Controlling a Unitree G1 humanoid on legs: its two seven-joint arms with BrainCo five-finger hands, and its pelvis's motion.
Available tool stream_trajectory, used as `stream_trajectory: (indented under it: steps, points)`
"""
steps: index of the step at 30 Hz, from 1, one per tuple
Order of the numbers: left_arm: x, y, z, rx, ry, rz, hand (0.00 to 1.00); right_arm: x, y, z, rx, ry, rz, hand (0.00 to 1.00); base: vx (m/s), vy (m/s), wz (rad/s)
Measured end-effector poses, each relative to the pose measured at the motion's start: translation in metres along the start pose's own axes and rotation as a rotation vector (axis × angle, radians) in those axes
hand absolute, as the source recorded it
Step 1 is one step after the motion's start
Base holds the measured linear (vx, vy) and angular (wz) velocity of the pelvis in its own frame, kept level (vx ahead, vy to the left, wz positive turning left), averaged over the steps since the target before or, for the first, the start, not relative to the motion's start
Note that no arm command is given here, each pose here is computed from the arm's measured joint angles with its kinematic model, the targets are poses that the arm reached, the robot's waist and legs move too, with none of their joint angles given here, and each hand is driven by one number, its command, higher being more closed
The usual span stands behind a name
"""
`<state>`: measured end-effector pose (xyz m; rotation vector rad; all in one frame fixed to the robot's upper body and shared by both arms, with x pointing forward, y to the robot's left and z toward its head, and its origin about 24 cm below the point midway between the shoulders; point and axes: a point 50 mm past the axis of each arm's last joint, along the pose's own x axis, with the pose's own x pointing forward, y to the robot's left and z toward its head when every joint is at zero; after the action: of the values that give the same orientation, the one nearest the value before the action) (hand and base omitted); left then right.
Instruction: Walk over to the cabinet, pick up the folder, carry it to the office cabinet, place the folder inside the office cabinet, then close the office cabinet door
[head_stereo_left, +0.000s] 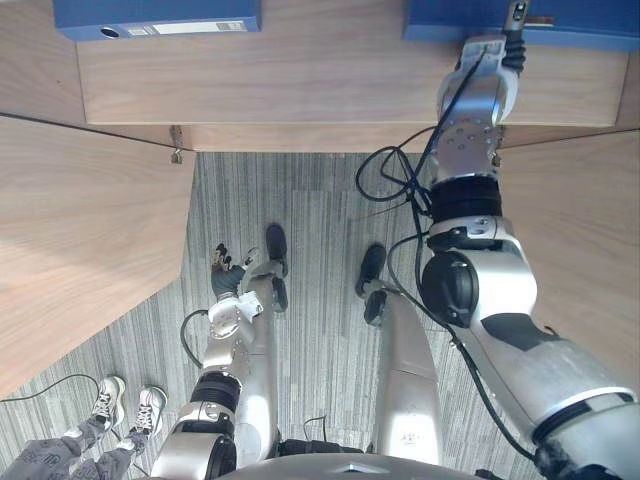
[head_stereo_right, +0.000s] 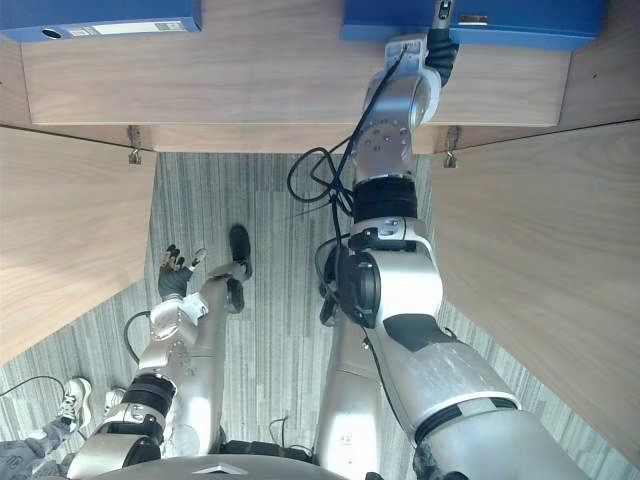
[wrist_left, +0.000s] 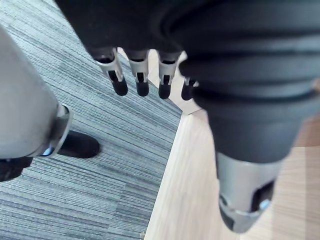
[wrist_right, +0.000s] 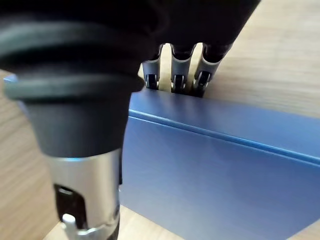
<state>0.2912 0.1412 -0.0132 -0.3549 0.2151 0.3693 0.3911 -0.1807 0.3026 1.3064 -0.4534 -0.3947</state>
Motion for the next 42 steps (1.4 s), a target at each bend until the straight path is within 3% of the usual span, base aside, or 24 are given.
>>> stream_trajectory:
  steps: [9,14,25,32,42]
  points:
    - [-0.001,0.001,-0.002,-0.014,0.010,0.014,0.00,-0.014,-0.042,-0.001,0.025,-0.047,-0.086,0.00,0.01,-0.006,0.00]
    - [0.000,0.004,-0.003,-0.025,0.022,0.026,0.00,-0.019,-0.057,-0.003,-0.046,-0.067,-0.125,0.00,0.04,-0.018,0.00]
    - [-0.001,0.018,-0.017,-0.018,0.086,0.077,0.00,-0.007,-0.060,-0.013,-0.781,-0.110,0.014,0.00,0.02,-0.005,-0.02]
    - [-0.001,0.024,-0.024,-0.015,0.124,0.104,0.00,-0.006,-0.072,-0.025,-1.132,-0.127,0.032,0.00,0.00,-0.020,-0.01]
    - [-0.002,0.026,-0.019,0.040,0.083,0.088,0.00,-0.067,-0.088,0.008,-1.404,-0.571,0.249,0.00,0.00,-0.007,0.00]
